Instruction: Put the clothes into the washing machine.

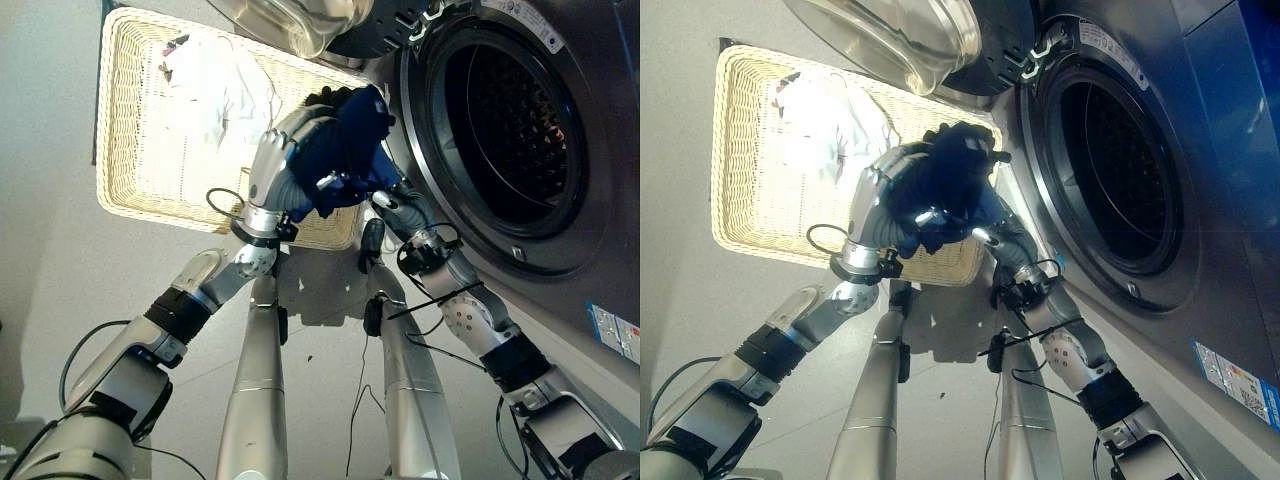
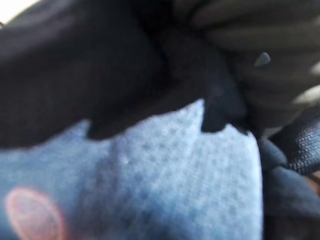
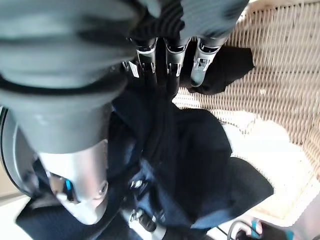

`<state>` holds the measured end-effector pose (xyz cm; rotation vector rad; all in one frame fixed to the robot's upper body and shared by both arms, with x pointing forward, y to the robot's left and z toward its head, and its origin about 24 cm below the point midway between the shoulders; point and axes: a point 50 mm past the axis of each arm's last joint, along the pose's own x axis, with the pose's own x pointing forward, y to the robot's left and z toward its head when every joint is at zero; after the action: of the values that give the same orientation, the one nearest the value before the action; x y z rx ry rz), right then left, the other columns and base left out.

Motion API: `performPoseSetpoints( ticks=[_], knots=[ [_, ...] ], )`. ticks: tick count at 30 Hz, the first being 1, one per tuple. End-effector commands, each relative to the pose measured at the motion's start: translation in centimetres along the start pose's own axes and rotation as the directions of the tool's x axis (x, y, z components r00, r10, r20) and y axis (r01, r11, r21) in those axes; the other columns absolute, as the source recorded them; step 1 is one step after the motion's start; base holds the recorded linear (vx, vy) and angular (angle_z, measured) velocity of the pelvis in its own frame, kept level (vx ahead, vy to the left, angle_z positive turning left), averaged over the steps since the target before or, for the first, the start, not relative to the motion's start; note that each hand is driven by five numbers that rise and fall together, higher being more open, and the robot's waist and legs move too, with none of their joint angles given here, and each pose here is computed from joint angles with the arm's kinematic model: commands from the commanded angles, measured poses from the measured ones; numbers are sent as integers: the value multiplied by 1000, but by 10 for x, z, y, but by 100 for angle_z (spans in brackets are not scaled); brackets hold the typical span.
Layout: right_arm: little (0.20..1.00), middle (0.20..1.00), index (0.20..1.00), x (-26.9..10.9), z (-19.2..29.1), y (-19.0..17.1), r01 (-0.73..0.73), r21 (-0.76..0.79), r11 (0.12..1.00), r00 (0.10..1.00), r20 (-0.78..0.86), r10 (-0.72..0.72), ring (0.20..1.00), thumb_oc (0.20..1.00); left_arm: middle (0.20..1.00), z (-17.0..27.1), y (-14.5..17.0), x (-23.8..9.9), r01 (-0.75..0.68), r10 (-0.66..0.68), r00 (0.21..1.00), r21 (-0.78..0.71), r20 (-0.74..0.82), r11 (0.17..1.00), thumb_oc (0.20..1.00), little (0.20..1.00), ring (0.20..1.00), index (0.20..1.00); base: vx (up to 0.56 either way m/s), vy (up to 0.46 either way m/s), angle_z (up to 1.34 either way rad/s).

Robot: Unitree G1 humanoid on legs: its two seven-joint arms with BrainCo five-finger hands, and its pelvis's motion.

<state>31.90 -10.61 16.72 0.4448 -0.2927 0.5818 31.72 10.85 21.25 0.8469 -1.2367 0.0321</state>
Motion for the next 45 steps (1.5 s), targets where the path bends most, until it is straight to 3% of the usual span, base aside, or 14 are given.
performPoseSetpoints(
  ticks=[1,19,21,22,23,40,41,42,43,44,45],
  knots=[
    [1000,1000,1000,1,9,19,-113,14,993,993,41,112,1000,1000,200,22,9,18,-64,79,990,-127,115,990,200,200,200,200,0,0,0],
    [1000,1000,1000,14,29,42,-212,55,976,967,158,201,1000,1000,200,47,-4,25,95,-43,984,-311,172,946,200,200,200,200,0,0,0],
    [489,489,489,15,31,45,-236,94,967,960,178,217,489,489,200,51,-6,25,118,-59,981,-330,184,937,200,200,200,200,0,0,0],
    [294,294,294,15,32,46,-241,105,965,958,183,219,294,294,200,51,-7,26,121,-60,981,-333,186,935,200,200,200,200,0,0,0],
    [200,200,200,15,33,47,-253,136,958,955,192,225,200,200,200,52,-7,26,126,-64,980,-343,188,931,200,200,200,200,0,0,0],
    [200,200,200,14,30,49,-294,211,932,945,212,250,200,200,200,55,-10,25,116,-53,981,-341,187,933,200,200,200,200,0,0,0],
    [200,200,200,14,30,49,-297,222,928,943,218,250,200,200,228,56,-11,25,119,-56,980,-339,191,933,228,228,228,228,0,0,0],
    [200,200,200,14,30,49,-298,224,928,943,219,250,200,200,307,56,-11,25,120,-57,980,-338,191,933,307,307,307,307,0,0,0],
    [200,200,200,14,30,48,-299,232,926,943,223,249,200,200,598,55,-11,25,119,-57,980,-337,189,934,598,598,598,598,0,0,0],
    [200,200,200,14,30,48,-299,233,925,943,224,248,200,200,1000,55,-11,25,127,-66,980,-337,186,933,1000,1000,1000,1000,0,0,0],
    [200,200,200,14,30,48,-297,232,926,943,225,246,200,200,1000,55,-12,25,130,-71,981,-336,182,933,1000,1000,1000,1000,0,0,0]
  ],
)
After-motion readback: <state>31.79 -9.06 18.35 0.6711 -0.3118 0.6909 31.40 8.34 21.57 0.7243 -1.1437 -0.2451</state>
